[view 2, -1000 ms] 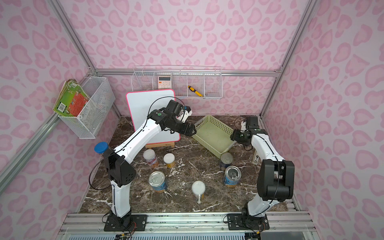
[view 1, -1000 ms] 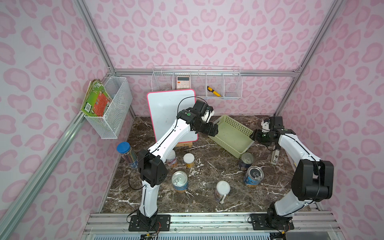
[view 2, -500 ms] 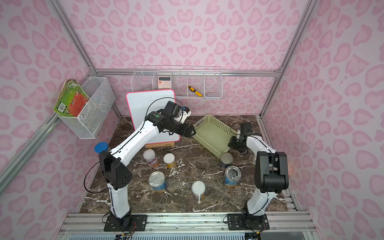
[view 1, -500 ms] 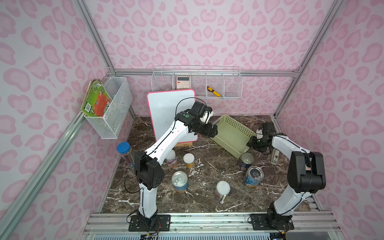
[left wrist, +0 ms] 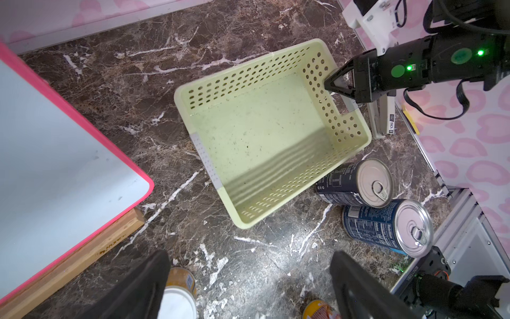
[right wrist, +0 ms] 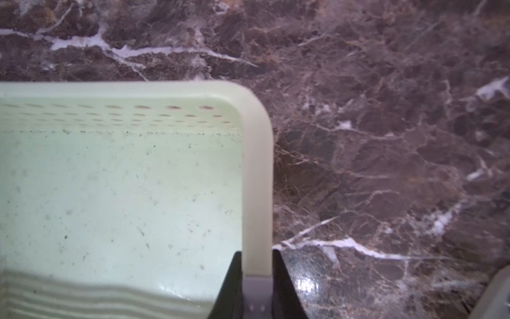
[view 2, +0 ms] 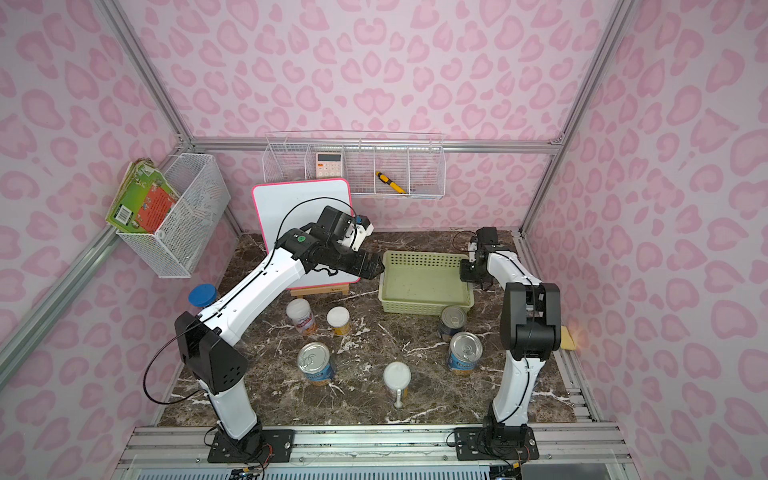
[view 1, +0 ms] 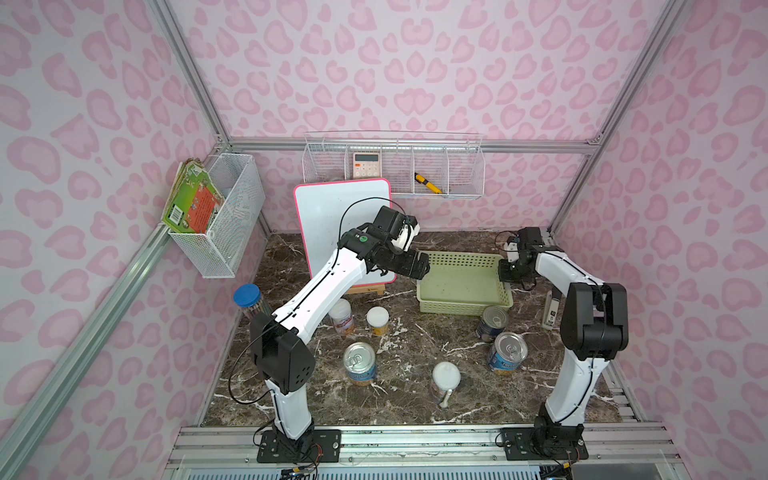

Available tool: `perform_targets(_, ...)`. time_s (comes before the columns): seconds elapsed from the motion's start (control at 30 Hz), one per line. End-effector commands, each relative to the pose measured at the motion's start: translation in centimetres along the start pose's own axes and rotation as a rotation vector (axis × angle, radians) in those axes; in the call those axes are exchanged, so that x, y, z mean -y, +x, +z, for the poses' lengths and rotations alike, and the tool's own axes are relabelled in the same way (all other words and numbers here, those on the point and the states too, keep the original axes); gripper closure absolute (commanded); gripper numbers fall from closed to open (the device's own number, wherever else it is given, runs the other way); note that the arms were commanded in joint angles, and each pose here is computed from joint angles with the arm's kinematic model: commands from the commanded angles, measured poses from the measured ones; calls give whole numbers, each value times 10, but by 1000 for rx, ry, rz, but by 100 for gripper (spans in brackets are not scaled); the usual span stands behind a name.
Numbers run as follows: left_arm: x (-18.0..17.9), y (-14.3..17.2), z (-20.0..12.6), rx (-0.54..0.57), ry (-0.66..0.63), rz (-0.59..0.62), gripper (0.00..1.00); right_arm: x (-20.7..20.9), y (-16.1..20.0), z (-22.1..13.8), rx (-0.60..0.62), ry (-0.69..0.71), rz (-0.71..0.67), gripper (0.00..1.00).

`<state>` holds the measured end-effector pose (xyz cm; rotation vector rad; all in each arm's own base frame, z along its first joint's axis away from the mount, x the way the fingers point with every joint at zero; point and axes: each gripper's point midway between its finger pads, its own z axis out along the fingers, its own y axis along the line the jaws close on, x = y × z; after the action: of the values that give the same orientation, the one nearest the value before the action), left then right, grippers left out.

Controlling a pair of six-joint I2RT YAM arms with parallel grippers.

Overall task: Put the canned food in the basket
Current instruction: Adjust the basket at the center of the board.

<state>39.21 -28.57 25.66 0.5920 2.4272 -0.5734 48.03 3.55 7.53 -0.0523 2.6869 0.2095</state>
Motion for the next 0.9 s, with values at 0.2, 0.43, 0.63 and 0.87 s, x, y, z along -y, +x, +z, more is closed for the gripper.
perform_targets(0.2, -2, 1, -3, 15, -14, -11, 4, -51, 12, 18, -107, -53, -97, 79)
perform_targets(0.43, -4, 6, -4, 12, -22, -17, 4, -57, 45, 16, -167, -87, 6, 73)
perform_targets(0.63, -5, 6, -4, 17, -22, -21, 3, -59, 40, 4, -125, -82, -4, 52)
perform_targets(0.87, -7, 5, -12, 41, -43, -27, 1, -56, -7, -54, 59, -57, -52, 39)
